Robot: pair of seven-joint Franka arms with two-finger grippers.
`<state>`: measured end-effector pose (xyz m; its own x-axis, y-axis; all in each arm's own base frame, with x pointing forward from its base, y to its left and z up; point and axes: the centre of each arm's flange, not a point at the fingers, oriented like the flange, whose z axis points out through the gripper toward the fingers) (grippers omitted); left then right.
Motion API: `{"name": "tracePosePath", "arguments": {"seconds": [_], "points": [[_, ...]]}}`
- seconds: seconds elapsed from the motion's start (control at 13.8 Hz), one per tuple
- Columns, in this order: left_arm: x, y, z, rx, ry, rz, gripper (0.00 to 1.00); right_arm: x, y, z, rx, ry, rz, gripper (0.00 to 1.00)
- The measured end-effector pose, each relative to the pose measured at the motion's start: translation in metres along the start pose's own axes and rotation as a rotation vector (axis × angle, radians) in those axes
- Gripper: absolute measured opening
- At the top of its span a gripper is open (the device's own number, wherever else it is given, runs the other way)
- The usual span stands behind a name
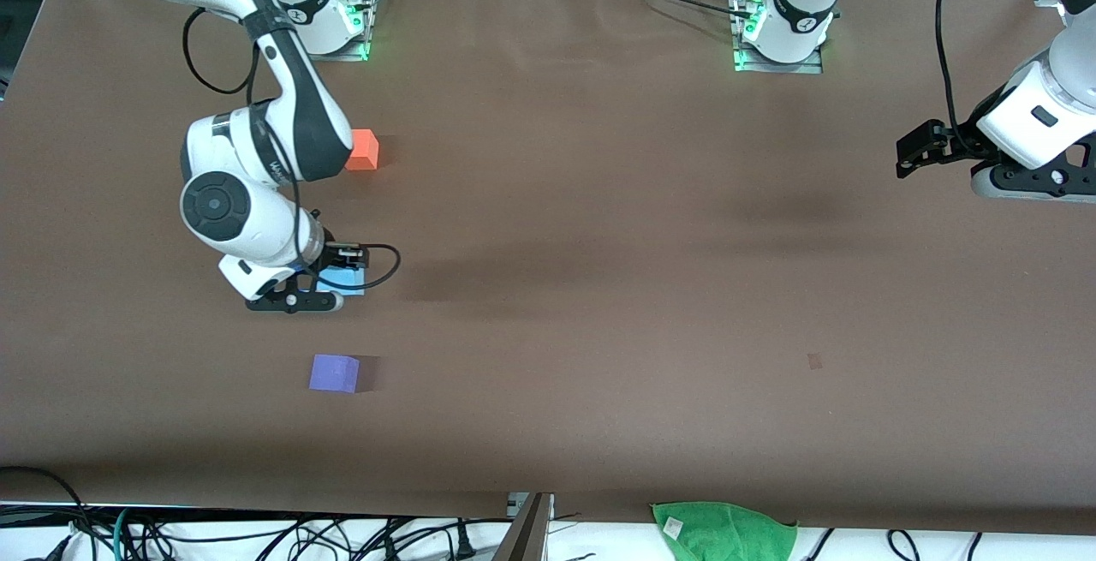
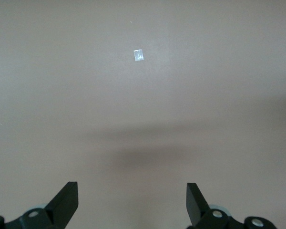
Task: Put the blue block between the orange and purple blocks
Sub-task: 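Carry the cube with the right gripper toward the orange and purple cubes, then lower the cube between the orange and purple cubes, open the right gripper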
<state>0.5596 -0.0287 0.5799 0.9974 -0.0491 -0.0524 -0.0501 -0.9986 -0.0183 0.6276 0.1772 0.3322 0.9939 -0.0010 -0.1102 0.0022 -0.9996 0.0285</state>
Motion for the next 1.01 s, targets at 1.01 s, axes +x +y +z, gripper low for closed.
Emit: {"name": "tracePosePath", "arguments": {"seconds": [1.01], "points": [[0.000, 0.000, 0.000, 0.000, 0.000, 0.000, 1.00, -0.070, 0.036, 0.112, 0.036, 0.076, 0.052, 0.53]]}}
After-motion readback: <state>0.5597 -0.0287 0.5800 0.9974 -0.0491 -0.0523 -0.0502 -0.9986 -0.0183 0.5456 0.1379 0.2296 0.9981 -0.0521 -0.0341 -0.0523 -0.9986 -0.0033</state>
